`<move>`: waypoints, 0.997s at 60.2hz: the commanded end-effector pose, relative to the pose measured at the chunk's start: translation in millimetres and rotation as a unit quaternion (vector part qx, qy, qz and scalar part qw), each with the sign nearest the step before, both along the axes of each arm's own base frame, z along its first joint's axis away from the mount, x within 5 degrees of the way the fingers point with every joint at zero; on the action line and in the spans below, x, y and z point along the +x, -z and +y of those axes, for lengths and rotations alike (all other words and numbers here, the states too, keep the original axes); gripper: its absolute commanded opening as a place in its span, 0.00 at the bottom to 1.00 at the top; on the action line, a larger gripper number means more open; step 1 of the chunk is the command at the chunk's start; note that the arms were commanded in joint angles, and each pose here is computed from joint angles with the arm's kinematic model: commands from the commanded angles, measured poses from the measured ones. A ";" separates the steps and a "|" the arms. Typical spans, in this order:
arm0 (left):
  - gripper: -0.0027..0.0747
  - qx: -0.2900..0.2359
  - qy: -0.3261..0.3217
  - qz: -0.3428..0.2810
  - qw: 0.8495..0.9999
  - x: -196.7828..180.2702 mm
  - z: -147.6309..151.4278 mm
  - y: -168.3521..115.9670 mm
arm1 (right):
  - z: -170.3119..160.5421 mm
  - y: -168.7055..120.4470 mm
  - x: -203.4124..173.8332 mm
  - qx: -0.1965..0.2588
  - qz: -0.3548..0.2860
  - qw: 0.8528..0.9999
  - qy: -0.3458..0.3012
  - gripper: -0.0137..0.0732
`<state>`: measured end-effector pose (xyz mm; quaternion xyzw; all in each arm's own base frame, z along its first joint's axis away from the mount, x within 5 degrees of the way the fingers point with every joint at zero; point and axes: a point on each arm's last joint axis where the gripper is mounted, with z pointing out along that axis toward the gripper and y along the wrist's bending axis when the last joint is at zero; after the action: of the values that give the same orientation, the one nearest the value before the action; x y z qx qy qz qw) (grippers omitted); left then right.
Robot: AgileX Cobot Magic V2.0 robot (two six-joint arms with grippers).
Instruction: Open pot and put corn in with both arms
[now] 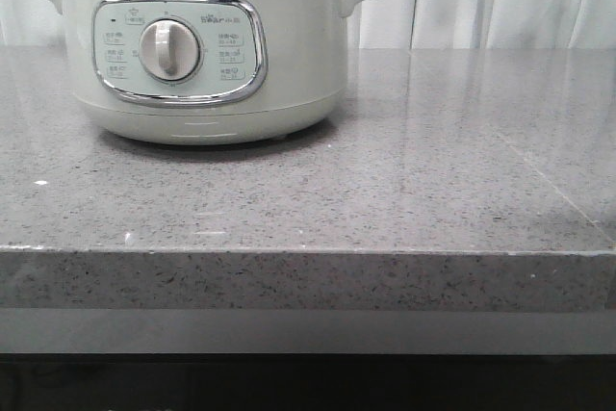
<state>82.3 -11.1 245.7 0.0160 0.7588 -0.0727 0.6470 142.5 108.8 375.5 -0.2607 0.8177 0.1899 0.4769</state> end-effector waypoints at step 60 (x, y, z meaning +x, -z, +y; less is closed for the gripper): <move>0.01 -0.034 -0.052 -0.160 0.985 -28.0 10.1 30.5 | -1.3 -14.3 1.8 0.025 -0.041 0.999 0.006 0.08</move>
<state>56.0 -2.3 210.9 -0.0272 0.6758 -0.0591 0.7342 142.8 109.0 375.2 -0.2608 0.8181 0.1897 0.4762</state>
